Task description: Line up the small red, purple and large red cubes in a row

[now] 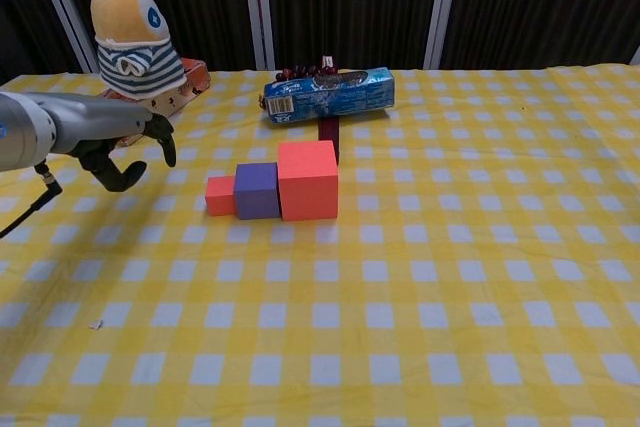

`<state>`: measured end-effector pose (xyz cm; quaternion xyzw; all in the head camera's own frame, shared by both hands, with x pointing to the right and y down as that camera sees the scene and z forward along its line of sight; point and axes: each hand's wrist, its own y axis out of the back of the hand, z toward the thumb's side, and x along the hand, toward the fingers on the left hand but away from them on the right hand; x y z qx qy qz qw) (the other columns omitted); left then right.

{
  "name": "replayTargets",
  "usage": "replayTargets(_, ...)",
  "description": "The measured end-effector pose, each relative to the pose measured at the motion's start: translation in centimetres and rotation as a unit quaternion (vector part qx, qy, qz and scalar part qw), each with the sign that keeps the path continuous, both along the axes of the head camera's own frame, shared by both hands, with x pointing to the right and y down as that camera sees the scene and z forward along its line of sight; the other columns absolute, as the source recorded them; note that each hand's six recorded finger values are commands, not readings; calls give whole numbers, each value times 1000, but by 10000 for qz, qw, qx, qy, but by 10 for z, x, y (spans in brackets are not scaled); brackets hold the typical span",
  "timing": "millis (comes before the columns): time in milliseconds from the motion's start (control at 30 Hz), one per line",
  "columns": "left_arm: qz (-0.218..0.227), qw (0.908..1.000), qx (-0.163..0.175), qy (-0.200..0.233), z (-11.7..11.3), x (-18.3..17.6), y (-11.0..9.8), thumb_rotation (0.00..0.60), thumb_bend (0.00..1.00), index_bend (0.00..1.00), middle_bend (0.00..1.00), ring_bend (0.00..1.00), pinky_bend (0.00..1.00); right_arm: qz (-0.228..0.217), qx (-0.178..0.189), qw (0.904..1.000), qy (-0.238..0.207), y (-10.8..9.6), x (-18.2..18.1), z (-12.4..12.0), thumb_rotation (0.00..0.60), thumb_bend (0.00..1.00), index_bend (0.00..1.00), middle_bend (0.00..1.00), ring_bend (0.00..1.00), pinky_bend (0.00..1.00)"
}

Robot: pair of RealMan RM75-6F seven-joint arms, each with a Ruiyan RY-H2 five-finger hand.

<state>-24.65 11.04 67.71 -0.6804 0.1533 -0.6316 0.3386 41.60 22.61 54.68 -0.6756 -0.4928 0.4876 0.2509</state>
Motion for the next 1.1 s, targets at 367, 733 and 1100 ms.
replayTargets(367,256,9996,-136,15,12,4,17,600,712,232,0,0,76,10,10,10000,-7,0,0,0,600,365,0,0,0,1)
replayTargets(733,271,9996,-115,-11,26,16,19,600,711,228,0,0,76,27,16,10000,-23,-1,1,0,600,364,0,0,0,1)
replayTargets(1100,331,9992,-190,116,32,29,27,600,711,196,0,0,76,30,37,10000,-29,-1,1,-1,600,365,0,0,0,1)
